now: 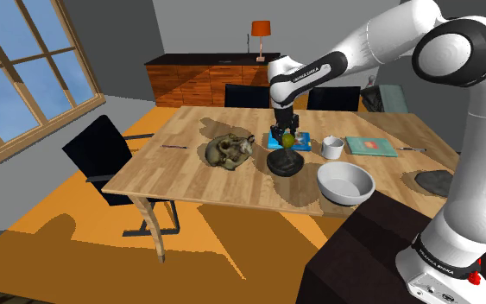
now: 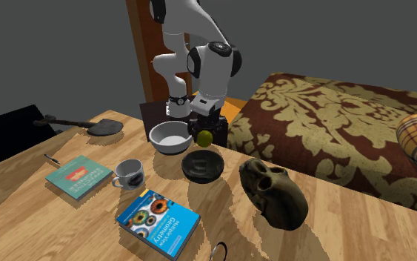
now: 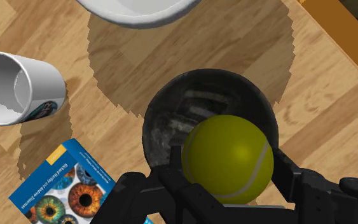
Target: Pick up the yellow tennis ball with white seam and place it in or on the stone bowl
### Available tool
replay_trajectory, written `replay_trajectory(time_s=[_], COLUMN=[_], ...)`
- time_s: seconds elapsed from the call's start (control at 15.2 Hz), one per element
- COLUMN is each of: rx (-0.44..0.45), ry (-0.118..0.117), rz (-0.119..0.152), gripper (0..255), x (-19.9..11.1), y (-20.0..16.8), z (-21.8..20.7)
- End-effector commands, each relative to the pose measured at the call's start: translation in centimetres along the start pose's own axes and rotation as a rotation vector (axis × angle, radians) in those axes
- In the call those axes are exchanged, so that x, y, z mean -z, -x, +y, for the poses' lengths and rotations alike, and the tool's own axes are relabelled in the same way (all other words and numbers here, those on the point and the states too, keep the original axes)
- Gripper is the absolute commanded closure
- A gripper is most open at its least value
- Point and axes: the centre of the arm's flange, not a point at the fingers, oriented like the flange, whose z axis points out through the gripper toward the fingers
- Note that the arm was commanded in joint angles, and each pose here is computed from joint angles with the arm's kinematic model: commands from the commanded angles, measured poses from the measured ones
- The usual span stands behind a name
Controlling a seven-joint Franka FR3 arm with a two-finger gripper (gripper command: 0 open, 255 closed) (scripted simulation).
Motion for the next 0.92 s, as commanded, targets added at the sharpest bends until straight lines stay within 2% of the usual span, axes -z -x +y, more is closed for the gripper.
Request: replay_trajectory(time_s=[0.0,0.86], rx=[0.001,0.001], ry=[0.000,0.000], rz=[0.000,0.000], gripper=[255,255], x=[-0.5,-7.3], y=[-1.2,-2.2], z=[1.0,0.3])
